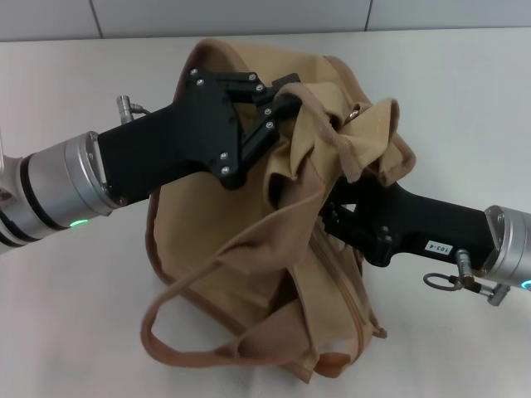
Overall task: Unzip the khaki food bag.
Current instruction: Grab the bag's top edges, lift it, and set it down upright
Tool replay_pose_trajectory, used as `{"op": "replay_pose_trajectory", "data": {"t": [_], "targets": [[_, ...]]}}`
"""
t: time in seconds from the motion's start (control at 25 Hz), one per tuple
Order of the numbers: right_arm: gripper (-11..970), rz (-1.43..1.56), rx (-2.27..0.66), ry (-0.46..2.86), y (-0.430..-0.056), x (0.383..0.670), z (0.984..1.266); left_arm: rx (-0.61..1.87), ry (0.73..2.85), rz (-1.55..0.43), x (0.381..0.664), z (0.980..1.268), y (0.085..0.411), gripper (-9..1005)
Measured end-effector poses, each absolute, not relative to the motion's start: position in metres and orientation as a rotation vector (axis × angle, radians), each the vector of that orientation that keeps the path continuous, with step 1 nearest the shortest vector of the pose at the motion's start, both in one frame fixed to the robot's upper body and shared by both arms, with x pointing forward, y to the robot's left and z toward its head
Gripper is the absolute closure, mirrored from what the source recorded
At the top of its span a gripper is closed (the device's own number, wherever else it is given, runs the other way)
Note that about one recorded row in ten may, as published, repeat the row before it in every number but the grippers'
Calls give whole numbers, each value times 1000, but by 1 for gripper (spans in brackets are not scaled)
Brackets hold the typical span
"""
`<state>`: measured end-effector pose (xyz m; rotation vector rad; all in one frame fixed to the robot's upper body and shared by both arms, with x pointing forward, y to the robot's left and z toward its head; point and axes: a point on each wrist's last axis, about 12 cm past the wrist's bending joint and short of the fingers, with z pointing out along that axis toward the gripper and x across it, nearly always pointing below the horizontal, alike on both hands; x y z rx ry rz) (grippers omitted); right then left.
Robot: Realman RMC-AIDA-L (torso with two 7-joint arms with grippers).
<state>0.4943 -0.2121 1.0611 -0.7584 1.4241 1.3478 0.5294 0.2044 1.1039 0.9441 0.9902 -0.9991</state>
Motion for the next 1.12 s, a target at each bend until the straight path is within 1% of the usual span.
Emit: {"op": "replay_pose_trajectory", "data": {"t": [0.24,0.44,0.56,0.84,1.12], "targets": [[837,1347,-749,1433,-213,493,1060,944,996,-993,530,1103,205,918],[877,1347,-729,1432,-215,490,1059,939,1002,-990,529,1102,206,918],[881,1345,-712,1430,-218,488,1058,938,1003,-982,528,1101,207,918],[926,1327,-605,1451,-234,485,1057,928,1008,-974,527,1100,210,917],[940,1335,-599,1458,-240,484,1059,921,1019,-971,524,1097,212,917]]}}
